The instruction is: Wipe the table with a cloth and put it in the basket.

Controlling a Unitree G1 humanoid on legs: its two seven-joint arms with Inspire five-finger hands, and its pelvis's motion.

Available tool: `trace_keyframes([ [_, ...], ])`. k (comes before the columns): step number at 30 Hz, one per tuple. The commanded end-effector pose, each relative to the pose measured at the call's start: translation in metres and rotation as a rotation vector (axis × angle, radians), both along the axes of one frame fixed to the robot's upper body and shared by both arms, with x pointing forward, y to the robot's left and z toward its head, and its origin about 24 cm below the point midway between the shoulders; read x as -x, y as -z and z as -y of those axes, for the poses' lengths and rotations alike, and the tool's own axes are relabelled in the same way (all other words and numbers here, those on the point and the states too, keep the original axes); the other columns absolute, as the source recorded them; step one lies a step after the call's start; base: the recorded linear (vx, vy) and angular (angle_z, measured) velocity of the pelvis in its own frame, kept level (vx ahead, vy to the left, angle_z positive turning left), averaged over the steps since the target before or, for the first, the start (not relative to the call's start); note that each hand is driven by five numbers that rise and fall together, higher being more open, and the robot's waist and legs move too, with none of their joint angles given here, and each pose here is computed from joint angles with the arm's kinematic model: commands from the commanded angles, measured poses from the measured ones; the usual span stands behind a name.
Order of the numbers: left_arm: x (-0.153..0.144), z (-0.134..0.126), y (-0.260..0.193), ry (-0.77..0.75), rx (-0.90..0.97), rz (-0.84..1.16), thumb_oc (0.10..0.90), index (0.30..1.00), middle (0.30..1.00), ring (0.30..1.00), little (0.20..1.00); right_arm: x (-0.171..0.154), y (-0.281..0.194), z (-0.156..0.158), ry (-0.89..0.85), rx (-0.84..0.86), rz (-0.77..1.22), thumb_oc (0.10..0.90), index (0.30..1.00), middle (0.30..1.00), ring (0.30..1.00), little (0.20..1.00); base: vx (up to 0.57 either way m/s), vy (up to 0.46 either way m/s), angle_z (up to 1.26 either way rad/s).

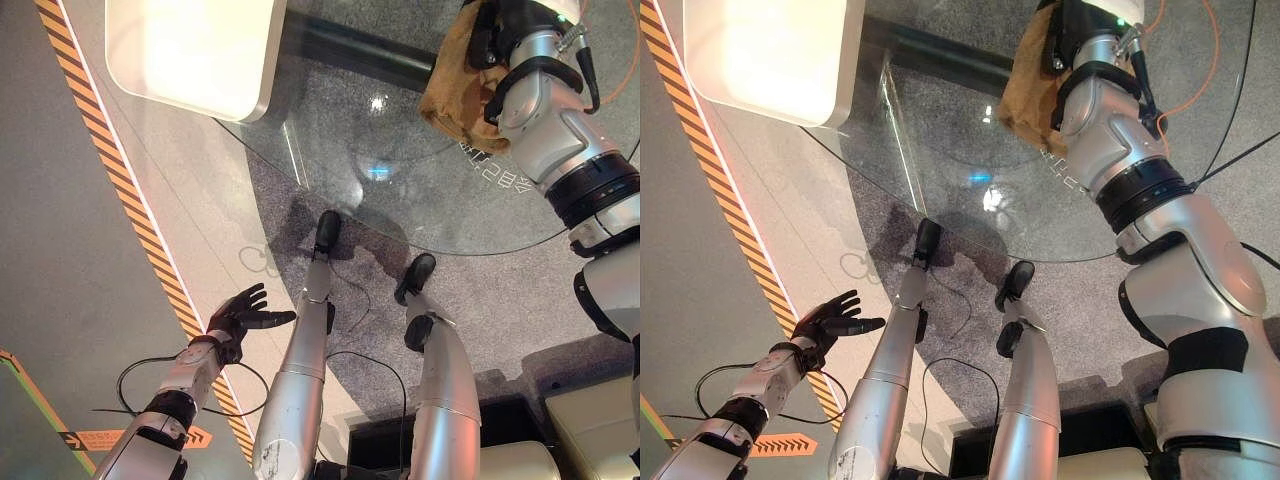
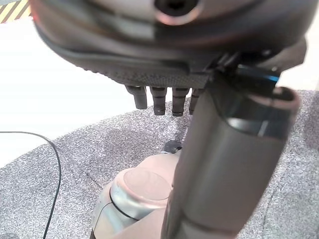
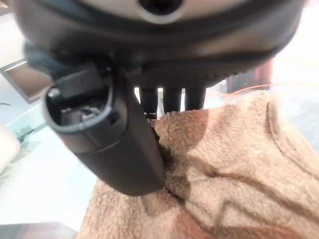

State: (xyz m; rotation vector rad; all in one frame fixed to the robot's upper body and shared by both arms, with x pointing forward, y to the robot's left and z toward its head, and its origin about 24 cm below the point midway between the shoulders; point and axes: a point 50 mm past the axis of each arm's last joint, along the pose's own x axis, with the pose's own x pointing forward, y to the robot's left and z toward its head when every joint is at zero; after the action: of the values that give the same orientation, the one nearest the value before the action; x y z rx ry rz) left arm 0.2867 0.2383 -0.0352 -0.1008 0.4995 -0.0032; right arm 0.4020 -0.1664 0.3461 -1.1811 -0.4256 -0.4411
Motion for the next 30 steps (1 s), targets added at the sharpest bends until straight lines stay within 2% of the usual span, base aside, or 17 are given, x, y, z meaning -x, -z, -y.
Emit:
trace_keyframes([
  [1, 0.028, -0.010, 0.023, 0.006, -0.068, -0.092, 0.800, 0.900, 0.900, 0.900, 0.900, 0.026, -0.038, -0.085, -0.334, 0.036, 0.170, 0.100, 0.300, 0.300, 0.300, 0.200, 0.00, 0.000, 0.00],
  [15, 0.031, -0.005, 0.026, 0.017, -0.067, -0.093, 0.800, 0.900, 0.900, 0.900, 0.900, 0.043, -0.024, -0.137, -0.525, 0.113, 0.149, 0.100, 0.300, 0.300, 0.300, 0.200, 0.00, 0.000, 0.02],
  [30, 0.033, -0.008, 0.027, 0.020, -0.066, -0.097, 0.800, 0.900, 0.900, 0.900, 0.900, 0.051, -0.014, -0.153, -0.602, 0.153, 0.129, 0.100, 0.300, 0.300, 0.300, 0.200, 0.00, 0.000, 0.04],
])
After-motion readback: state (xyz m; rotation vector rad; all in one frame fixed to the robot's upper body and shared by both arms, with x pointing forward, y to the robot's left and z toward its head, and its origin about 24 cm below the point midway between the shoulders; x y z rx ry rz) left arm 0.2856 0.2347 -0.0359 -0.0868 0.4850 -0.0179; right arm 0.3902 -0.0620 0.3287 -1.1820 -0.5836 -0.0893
